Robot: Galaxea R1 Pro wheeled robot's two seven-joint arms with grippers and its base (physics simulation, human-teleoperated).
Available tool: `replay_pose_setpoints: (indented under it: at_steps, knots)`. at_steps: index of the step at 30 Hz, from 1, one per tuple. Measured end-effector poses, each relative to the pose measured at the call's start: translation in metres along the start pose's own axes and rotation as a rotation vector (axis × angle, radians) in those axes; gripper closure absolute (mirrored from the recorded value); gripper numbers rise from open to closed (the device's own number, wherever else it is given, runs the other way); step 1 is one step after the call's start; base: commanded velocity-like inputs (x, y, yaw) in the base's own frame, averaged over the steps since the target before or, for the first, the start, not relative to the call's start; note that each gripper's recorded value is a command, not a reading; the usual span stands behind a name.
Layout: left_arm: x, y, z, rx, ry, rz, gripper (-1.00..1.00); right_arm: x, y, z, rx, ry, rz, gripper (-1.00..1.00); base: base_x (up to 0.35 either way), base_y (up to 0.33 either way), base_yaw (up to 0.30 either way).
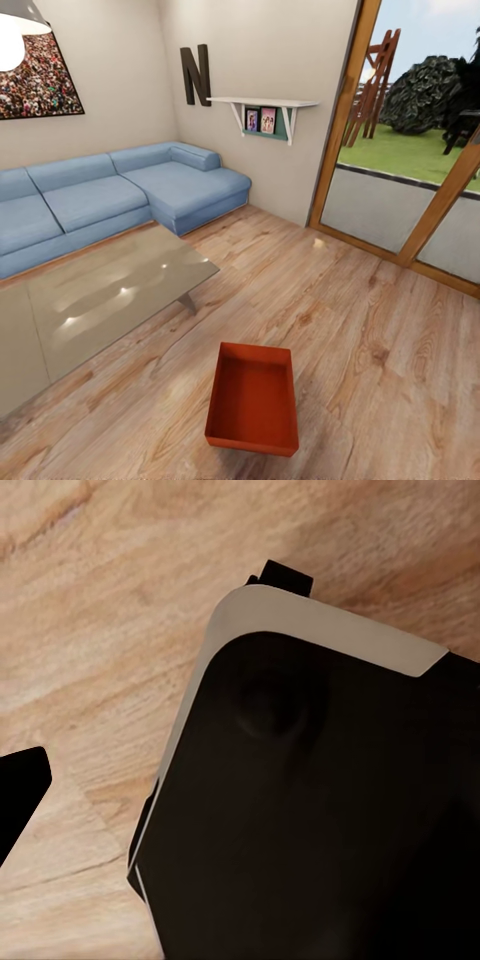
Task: Move the two storage containers from the living room to the garage. In the garage, place one container on the floor and stack the other container on top of it (either order is fine).
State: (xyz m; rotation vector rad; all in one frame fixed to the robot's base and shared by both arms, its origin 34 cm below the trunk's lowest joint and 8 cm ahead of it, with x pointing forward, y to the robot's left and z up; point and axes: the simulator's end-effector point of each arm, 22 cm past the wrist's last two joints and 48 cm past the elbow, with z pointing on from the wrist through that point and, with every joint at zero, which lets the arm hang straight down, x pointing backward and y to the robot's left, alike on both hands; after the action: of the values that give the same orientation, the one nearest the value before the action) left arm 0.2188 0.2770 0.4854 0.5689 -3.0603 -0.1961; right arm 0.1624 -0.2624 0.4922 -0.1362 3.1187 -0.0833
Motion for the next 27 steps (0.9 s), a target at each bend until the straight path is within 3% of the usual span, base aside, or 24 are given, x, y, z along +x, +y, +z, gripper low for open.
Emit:
replay_pose_setpoints:
  at_steps: [27]
  knots:
    - [0.016, 0.006, 0.004, -0.016, 0.040, 0.005, -1.00, 0.017, 0.003, 0.000, -0.005, 0.043, -0.003, -1.00, 0.000, 0.000, 0.000]
